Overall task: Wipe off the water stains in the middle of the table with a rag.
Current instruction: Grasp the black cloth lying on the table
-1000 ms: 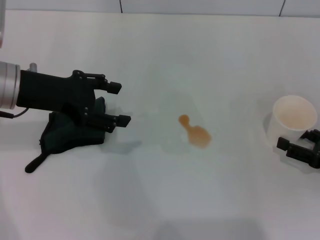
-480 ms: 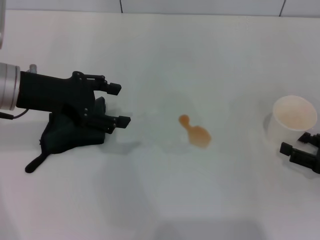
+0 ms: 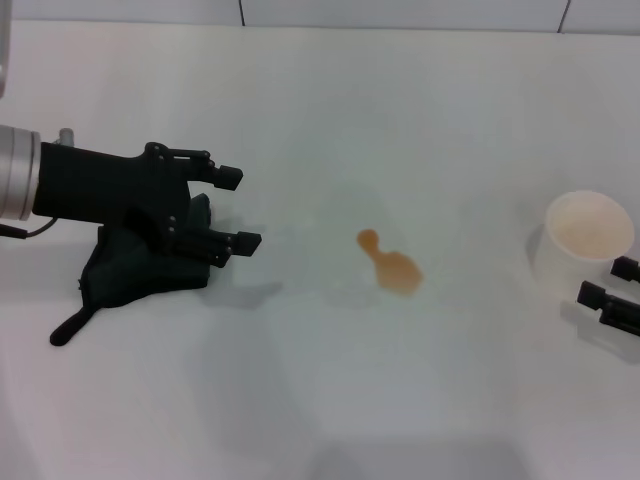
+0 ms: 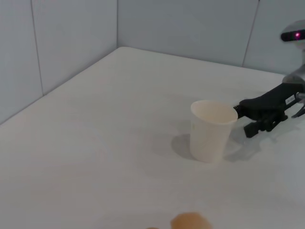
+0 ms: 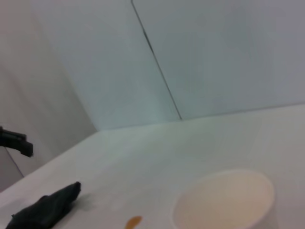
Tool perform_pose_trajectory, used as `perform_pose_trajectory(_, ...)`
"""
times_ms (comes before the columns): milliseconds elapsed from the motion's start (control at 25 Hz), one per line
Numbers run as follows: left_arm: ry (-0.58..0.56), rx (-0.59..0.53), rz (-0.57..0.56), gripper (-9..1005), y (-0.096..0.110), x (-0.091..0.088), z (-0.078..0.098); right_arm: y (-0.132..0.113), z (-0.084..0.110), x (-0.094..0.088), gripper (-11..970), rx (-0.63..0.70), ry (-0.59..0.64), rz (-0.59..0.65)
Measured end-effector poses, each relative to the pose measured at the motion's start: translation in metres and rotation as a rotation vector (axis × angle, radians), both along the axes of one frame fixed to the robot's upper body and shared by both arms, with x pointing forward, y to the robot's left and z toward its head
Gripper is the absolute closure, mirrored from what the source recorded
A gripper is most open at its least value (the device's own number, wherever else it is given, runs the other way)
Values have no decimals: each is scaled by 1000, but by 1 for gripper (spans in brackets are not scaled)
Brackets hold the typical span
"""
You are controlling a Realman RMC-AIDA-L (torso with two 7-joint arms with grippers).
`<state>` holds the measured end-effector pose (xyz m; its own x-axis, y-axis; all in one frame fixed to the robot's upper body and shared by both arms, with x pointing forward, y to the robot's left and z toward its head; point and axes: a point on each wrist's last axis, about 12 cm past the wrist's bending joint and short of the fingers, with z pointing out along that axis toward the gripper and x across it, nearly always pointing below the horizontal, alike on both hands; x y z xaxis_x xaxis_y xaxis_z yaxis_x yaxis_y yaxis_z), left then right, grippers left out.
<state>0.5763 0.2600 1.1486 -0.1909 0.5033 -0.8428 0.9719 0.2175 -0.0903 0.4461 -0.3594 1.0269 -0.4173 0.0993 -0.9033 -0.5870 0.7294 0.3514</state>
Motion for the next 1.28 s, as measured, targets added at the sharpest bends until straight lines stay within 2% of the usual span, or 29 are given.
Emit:
perform_pose_trajectory(600, -5, -1, -1, 148, 0, 1, 1, -14, 12, 10, 106, -36, -31, -34)
perform_pose_trajectory(1080, -9, -2, -1, 150, 0, 1, 2, -20, 18, 2, 105, -35, -22, -30)
perform_pose_trajectory(1280, -10, -3, -1, 151, 0, 1, 3, -28, 28, 0, 105, -51, -43, -35)
